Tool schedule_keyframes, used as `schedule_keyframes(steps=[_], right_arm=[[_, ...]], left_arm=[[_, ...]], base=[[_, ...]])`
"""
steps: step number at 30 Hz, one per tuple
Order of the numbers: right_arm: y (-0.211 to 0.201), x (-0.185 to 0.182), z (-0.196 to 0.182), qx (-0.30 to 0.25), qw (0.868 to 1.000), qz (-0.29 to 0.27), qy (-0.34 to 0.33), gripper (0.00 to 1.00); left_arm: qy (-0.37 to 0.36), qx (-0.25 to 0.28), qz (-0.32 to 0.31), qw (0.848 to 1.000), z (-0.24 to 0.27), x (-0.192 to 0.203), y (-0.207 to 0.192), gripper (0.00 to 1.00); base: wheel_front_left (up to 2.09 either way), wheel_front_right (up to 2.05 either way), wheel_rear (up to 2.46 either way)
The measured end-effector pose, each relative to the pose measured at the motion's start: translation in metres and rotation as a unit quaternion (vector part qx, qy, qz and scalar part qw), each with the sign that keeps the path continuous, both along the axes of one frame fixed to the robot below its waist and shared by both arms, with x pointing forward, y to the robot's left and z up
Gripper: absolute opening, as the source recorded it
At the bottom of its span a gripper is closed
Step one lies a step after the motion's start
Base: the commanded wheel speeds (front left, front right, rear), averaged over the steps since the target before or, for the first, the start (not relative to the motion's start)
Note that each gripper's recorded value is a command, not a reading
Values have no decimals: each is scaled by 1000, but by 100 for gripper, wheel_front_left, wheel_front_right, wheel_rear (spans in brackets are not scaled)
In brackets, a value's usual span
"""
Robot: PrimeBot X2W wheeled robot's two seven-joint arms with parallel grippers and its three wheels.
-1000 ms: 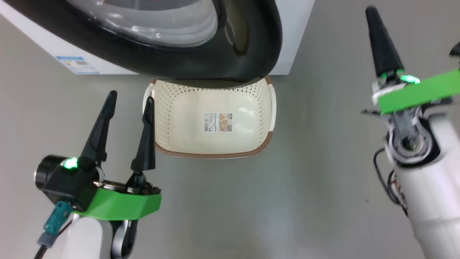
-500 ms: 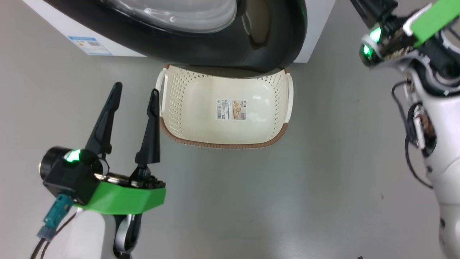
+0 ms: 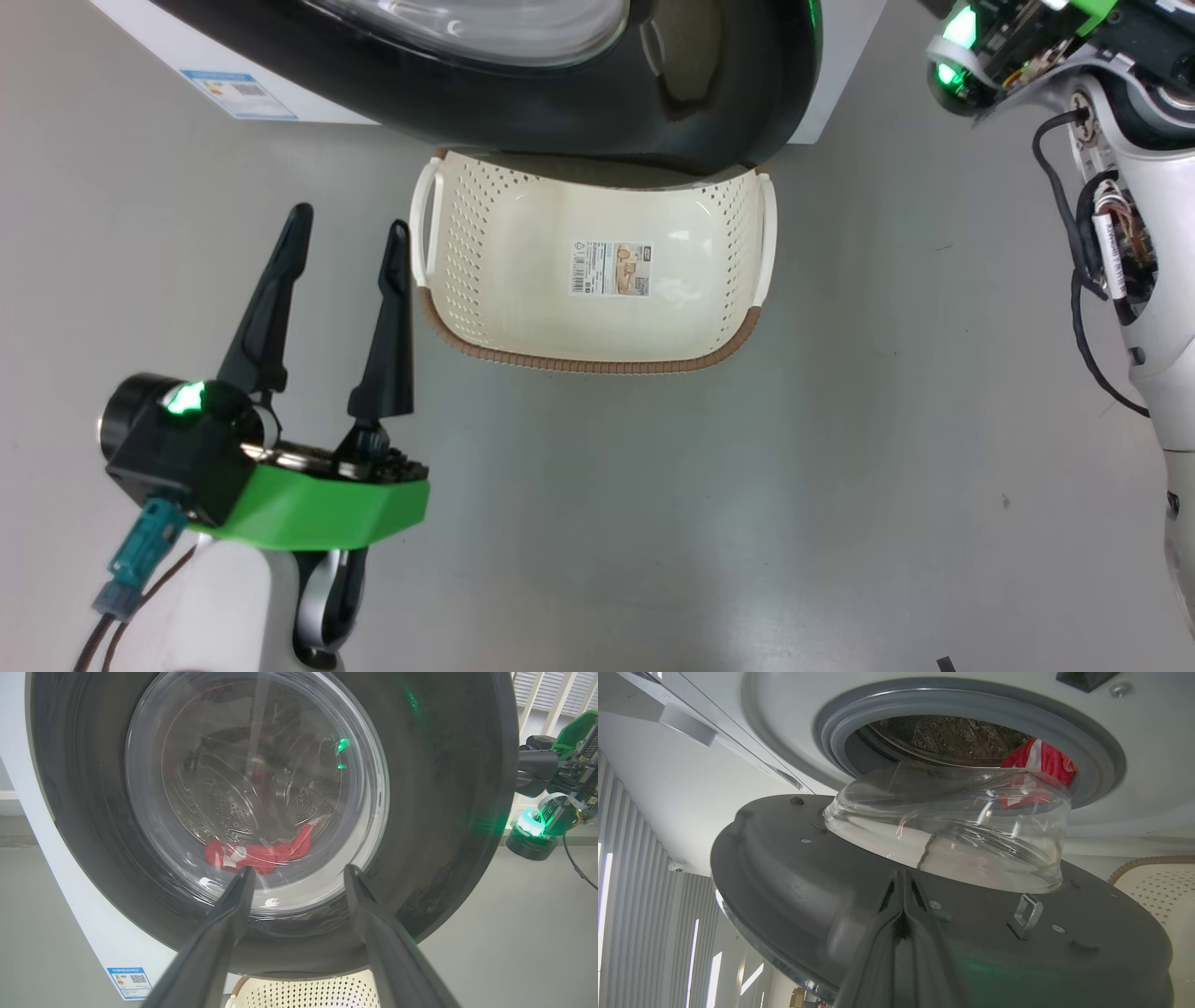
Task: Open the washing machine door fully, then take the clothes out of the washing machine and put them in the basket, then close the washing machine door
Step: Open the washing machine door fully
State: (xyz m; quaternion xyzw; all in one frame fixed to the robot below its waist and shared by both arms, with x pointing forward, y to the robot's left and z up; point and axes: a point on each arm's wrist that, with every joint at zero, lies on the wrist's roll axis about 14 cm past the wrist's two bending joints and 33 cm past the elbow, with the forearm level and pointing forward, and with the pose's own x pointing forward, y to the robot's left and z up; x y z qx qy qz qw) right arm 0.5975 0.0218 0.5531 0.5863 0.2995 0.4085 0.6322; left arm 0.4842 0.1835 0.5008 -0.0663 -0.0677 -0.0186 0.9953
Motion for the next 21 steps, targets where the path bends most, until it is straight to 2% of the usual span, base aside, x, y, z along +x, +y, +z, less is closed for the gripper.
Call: schedule_keyframes(steps=[21], right_arm=[[21, -38, -1, -32, 998, 58, -7, 0]], left_arm=[[-4, -12, 14, 1000, 10, -9, 7, 100]], base=[[0, 0, 0]])
